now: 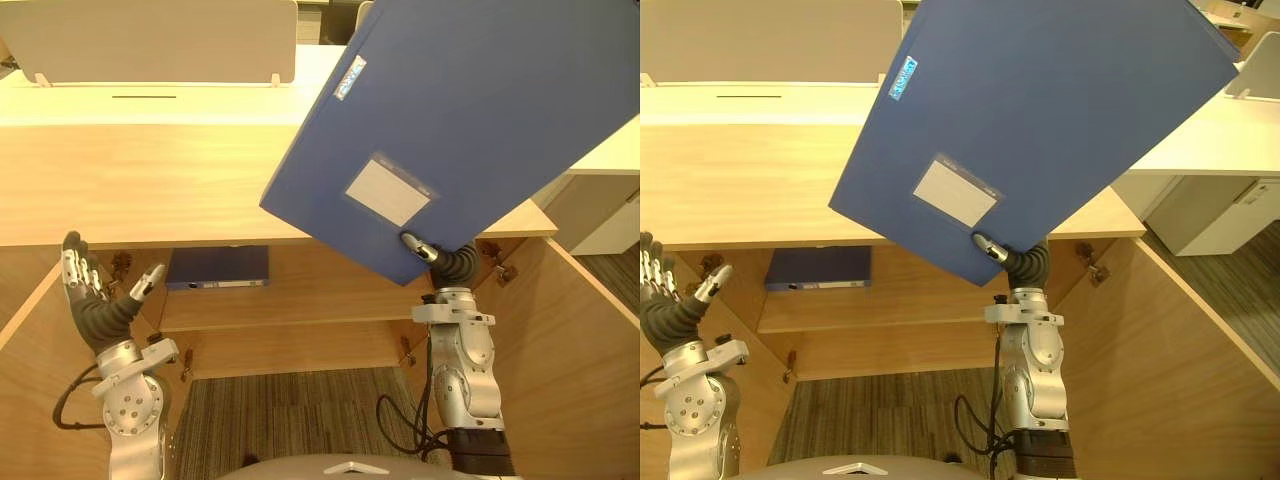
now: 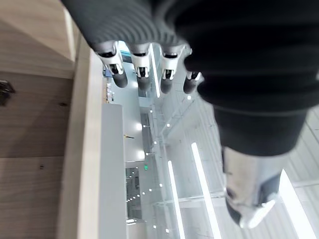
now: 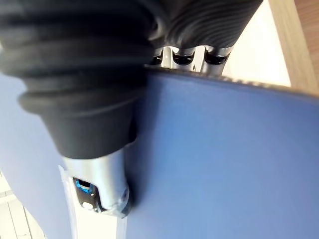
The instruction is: Walk over to the cabinet, pick up the folder, carry it to the office cabinet, place the folder inside the office cabinet, then close the office cabinet door
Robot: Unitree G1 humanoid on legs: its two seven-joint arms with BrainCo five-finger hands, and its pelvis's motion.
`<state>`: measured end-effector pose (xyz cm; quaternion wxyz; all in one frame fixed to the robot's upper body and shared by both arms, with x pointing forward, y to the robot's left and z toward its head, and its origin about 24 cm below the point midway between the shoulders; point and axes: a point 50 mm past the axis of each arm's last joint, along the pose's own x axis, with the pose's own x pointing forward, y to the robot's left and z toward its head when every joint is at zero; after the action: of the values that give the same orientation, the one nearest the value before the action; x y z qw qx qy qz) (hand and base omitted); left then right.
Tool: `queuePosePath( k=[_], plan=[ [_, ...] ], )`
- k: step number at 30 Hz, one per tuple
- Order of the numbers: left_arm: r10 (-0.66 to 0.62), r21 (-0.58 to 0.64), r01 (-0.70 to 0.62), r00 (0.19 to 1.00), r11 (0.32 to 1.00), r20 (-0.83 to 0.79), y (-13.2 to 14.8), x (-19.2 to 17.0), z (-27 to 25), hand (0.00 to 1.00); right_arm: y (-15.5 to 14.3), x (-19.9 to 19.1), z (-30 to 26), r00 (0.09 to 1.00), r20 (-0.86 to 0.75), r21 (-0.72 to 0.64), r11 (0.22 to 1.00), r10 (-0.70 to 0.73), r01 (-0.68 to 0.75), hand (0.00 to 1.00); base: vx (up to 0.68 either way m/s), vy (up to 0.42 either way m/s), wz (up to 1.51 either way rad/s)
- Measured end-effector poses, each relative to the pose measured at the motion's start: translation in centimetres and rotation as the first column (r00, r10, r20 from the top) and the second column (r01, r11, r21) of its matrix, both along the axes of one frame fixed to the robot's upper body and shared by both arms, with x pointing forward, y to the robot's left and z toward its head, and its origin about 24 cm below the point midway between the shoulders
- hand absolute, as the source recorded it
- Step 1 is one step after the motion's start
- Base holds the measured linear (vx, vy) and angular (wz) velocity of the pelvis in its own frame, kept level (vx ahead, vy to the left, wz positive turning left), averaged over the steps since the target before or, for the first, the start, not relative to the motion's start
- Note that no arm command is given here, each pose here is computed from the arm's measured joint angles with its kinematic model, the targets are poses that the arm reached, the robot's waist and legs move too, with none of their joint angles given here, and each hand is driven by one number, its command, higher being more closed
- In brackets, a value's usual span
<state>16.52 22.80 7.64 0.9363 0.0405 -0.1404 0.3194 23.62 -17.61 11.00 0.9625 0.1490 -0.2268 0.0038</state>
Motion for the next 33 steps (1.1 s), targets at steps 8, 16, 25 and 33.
queuePosePath(
  k=[8, 16, 25, 33],
  plan=[
    [-0.059, -0.134, 0.001, 0.899, 0.991, -0.433, -0.1, -2.5, -9.0, 0.00, 0.4, -0.2, -0.5, 1.000, -0.029, -0.035, 0.999, 0.007, -0.008, 1.00, 0.01, -0.005, 0.02],
    [-0.175, -0.259, -0.042, 0.632, 0.965, -0.755, -1.5, -5.7, -17.5, 0.00, 4.9, -0.4, -0.9, 0.981, -0.056, -0.171, 0.966, 0.188, -0.194, 1.00, 0.01, -0.004, 0.01],
    [-0.249, -0.242, 0.068, 0.391, 0.968, -0.886, -1.8, -7.3, -21.0, 0.00, 9.0, -0.8, -2.1, 0.922, -0.123, -0.409, 0.828, 0.366, -0.383, 1.00, -0.04, -0.006, -0.04],
    [-0.248, -0.214, 0.133, 0.348, 0.968, -0.904, -0.9, -5.9, -21.2, 0.00, 11.0, -0.6, -4.2, 0.869, -0.223, -0.671, 0.577, 0.441, -0.465, 1.00, -0.04, 0.000, -0.02]
  ],
)
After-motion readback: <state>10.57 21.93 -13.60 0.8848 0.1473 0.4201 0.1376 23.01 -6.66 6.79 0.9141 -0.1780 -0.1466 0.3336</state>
